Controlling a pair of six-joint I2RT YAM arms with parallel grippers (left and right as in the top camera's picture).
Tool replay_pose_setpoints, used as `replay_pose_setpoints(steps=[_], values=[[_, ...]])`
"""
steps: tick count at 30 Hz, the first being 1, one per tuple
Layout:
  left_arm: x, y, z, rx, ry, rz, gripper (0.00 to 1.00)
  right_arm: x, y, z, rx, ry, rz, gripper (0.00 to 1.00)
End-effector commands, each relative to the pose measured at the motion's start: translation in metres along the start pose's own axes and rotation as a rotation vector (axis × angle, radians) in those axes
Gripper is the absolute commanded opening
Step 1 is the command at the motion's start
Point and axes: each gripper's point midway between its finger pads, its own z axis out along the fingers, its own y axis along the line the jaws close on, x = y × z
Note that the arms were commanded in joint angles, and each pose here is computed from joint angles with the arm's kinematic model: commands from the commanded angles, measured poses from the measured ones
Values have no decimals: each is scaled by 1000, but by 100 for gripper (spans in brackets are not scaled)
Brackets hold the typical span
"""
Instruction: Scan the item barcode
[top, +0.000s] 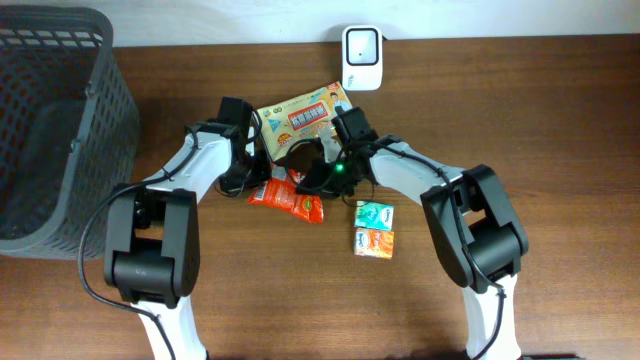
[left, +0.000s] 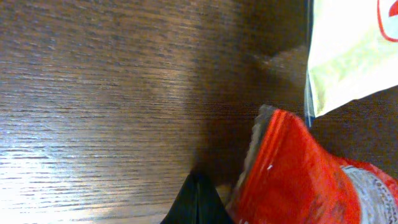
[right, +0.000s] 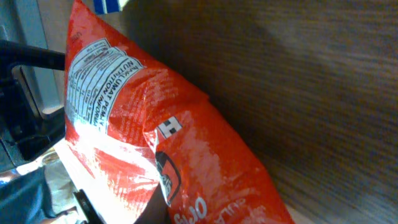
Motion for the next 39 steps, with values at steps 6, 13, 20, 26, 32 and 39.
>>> replay_pose_setpoints(steps=[6,13,20,26,32,39], values=[[2,27,-10,-149,103,-35,0,-31,-38,-98,438,-116,-9,4],[-10,22,-30,-144,90,-39,0,-51,-13,-257,1010,-326,-47,4],[-12,20,-37,-144,90,-39,0,-39,-36,-297,1302,-303,-24,4],[-10,21,-37,-147,97,-39,0,-35,-84,-265,1440,-169,7,4],[-10,21,-37,-147,98,-39,0,-23,-85,-201,1344,-34,-26,12],[-10,21,-37,-147,98,-39,3,-18,-17,-138,1010,-25,-70,67]])
